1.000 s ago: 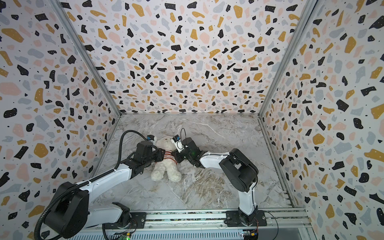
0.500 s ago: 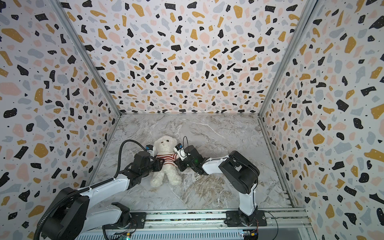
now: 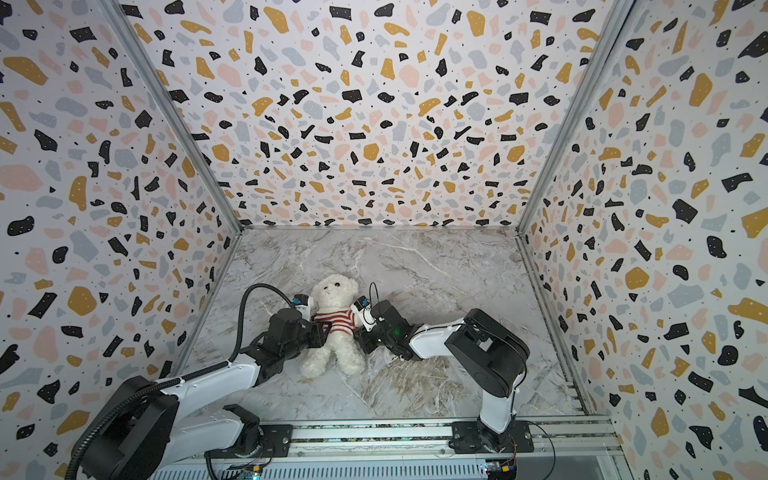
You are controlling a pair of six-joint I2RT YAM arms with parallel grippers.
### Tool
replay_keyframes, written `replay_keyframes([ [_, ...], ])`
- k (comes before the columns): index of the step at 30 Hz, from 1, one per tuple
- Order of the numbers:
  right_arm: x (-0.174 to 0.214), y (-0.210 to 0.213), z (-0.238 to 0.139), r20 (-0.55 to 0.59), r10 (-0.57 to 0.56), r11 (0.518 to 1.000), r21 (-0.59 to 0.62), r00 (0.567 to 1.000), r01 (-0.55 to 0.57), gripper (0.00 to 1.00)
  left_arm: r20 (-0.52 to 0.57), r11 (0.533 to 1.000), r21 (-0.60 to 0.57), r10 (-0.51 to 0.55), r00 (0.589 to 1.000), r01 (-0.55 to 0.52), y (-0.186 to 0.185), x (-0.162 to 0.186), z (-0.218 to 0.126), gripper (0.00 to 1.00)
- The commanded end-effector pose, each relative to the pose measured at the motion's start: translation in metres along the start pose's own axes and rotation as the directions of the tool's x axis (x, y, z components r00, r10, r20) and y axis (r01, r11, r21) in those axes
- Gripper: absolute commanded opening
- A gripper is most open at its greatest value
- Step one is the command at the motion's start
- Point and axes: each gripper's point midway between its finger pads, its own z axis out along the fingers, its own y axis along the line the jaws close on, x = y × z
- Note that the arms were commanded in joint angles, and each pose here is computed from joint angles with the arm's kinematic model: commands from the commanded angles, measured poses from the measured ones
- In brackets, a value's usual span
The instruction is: Dress the teddy bear
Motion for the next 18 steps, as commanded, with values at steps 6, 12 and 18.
replay_keyframes([
  [6,-0.020,0.004,-0.036,0.078,-0.020,0.999,0.045,0.997,0.016,0.17,-0.138,0.999,0.051,0.016,0.990,-0.009,-0.019,0.041,0.004,0.41],
  [12,-0.030,-0.011,-0.091,0.159,-0.047,0.987,0.160,0.986,0.021,0.18,-0.101,0.986,0.155,-0.046,0.994,0.062,-0.059,0.039,0.007,0.41],
  [18,-0.034,-0.032,-0.133,0.204,-0.057,0.971,0.240,0.977,0.007,0.21,-0.078,0.978,0.187,-0.082,0.994,0.095,-0.079,0.034,0.012,0.41],
])
